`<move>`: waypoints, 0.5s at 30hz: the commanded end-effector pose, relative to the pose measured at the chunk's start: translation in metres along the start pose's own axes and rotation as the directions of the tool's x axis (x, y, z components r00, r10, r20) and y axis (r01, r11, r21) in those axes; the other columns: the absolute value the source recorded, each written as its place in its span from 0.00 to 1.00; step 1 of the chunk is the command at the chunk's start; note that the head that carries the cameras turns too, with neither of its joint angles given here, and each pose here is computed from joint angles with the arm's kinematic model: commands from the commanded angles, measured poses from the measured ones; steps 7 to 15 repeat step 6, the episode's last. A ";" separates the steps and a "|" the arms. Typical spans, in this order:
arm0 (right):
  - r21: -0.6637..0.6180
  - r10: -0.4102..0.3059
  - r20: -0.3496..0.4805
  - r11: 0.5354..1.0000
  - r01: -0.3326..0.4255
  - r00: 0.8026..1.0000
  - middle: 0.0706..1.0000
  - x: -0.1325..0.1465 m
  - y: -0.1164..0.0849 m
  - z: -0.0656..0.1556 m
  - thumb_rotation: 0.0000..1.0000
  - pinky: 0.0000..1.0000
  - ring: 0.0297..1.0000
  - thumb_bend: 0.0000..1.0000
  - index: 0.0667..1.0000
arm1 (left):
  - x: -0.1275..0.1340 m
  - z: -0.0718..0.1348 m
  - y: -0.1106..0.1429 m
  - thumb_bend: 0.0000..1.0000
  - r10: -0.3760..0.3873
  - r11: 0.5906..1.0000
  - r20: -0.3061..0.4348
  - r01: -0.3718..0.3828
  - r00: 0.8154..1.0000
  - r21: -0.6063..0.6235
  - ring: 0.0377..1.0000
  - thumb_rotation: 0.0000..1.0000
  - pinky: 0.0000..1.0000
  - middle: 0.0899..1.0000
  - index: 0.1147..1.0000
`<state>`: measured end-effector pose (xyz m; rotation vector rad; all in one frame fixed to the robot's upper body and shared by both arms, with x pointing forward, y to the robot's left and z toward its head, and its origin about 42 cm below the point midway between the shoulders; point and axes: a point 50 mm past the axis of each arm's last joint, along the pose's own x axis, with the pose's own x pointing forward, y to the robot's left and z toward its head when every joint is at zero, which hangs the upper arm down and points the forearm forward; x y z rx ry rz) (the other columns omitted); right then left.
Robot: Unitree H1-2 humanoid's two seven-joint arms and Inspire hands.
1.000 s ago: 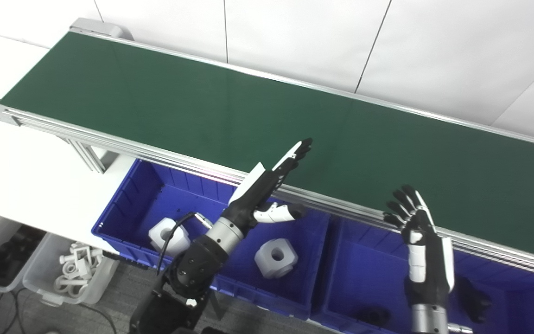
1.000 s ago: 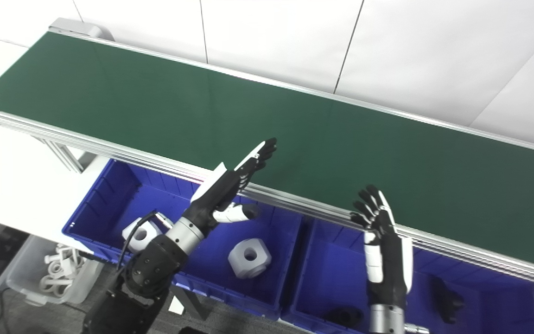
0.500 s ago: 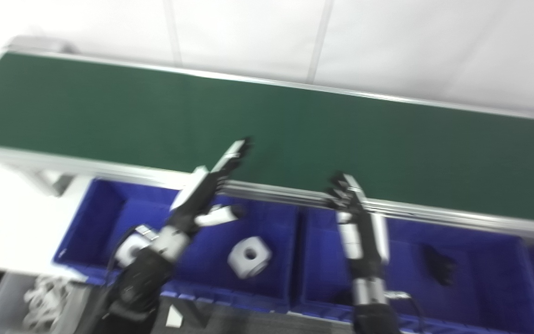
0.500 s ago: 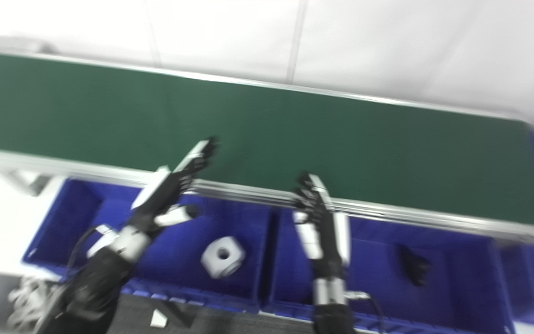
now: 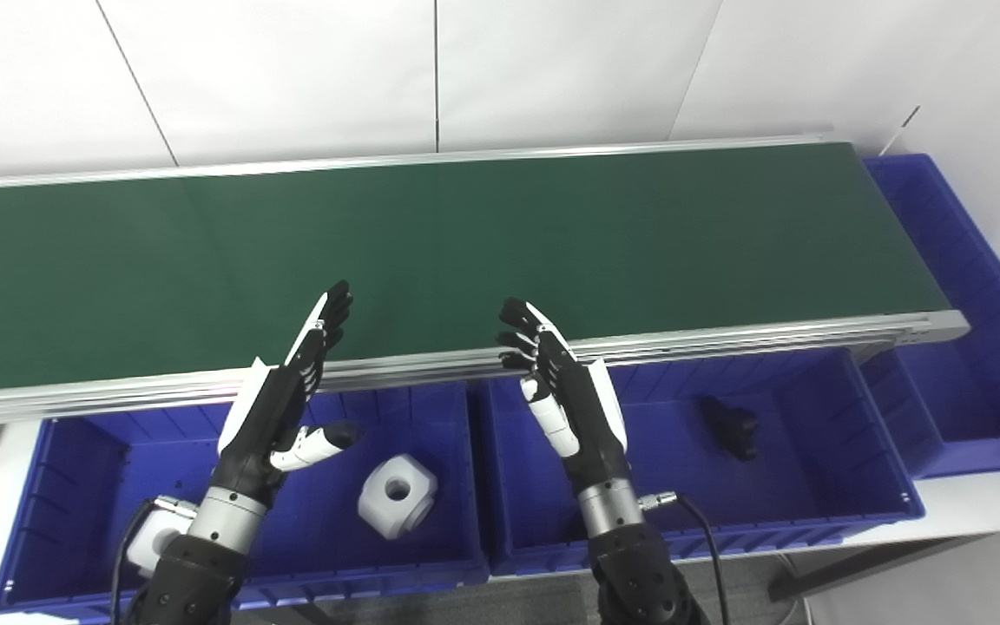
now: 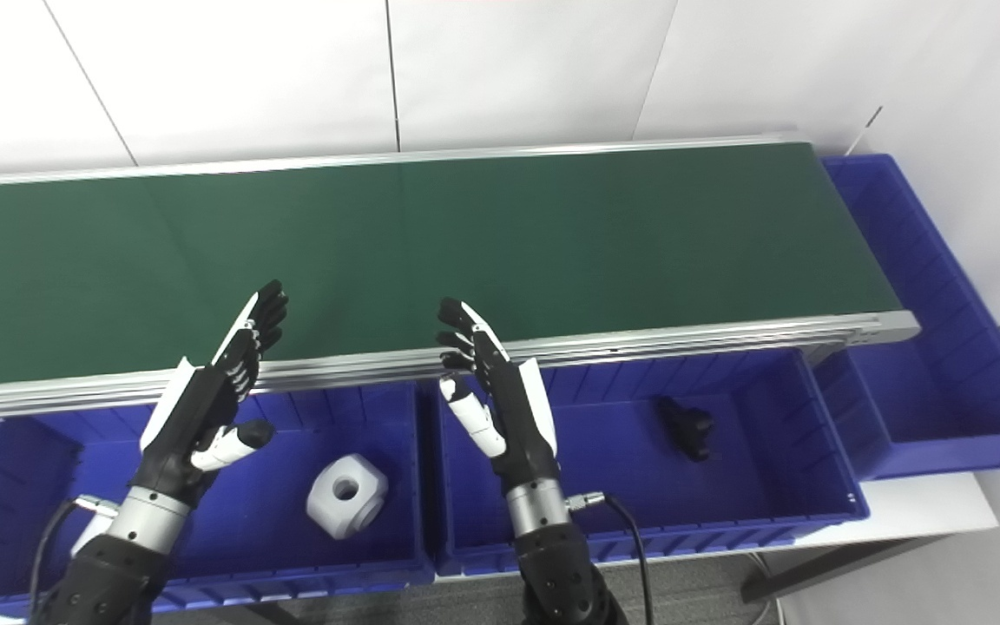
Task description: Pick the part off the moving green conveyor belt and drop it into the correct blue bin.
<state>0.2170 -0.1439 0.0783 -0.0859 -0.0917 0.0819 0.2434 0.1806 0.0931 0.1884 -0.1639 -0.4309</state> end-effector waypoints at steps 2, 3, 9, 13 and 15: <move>0.030 -0.008 0.086 1.000 0.006 0.996 0.86 0.004 -0.005 0.014 1.00 0.75 0.82 0.78 0.89 | 0.002 0.014 -0.004 1.00 0.022 1.000 0.065 -0.023 0.998 0.021 1.00 0.83 1.00 1.00 1.00; 0.035 -0.010 0.083 0.999 0.007 0.996 0.86 0.003 -0.008 0.014 1.00 0.75 0.82 0.79 0.89 | 0.001 0.017 -0.006 0.99 0.031 0.999 0.069 -0.033 0.997 0.023 1.00 0.83 1.00 1.00 1.00; 0.040 -0.013 0.082 0.999 0.010 0.997 0.86 0.000 -0.014 0.012 1.00 0.75 0.82 0.80 0.89 | -0.007 0.029 -0.010 0.97 0.083 0.996 0.076 -0.084 0.994 0.010 1.00 0.86 0.99 1.00 1.00; 0.040 -0.013 0.082 0.999 0.010 0.997 0.86 0.000 -0.014 0.012 1.00 0.75 0.82 0.80 0.89 | -0.007 0.029 -0.010 0.97 0.083 0.996 0.076 -0.084 0.994 0.010 1.00 0.86 0.99 1.00 1.00; 0.040 -0.013 0.082 0.999 0.010 0.997 0.86 0.000 -0.014 0.012 1.00 0.75 0.82 0.80 0.89 | -0.007 0.029 -0.010 0.97 0.083 0.996 0.076 -0.084 0.994 0.010 1.00 0.86 0.99 1.00 1.00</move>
